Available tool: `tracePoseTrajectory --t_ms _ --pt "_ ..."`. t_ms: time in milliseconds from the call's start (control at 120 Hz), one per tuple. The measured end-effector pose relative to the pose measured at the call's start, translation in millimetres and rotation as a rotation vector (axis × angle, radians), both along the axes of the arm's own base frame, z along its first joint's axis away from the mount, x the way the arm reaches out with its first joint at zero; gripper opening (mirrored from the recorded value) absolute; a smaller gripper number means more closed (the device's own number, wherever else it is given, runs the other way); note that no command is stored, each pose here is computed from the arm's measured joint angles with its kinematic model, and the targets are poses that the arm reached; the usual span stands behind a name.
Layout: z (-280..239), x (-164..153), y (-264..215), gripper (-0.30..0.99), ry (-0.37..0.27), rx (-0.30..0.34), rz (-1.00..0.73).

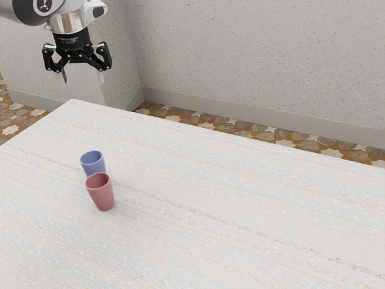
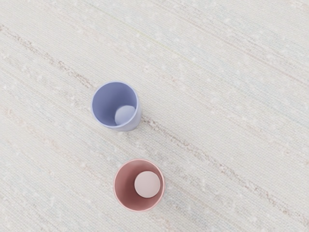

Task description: Place the left cup onto the right cup

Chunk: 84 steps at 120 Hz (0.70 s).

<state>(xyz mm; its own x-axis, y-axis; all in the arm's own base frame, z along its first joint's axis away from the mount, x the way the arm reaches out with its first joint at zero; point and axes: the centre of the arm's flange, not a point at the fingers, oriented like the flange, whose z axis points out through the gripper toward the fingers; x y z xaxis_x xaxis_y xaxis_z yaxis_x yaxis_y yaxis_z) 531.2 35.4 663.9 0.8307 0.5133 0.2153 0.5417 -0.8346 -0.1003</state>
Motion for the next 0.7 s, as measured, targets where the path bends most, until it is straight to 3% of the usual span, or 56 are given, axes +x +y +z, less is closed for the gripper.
tracePoseTrajectory --t_ms 700 --pt "-41 -2 4 0.69 0.088 -0.005 0.004"
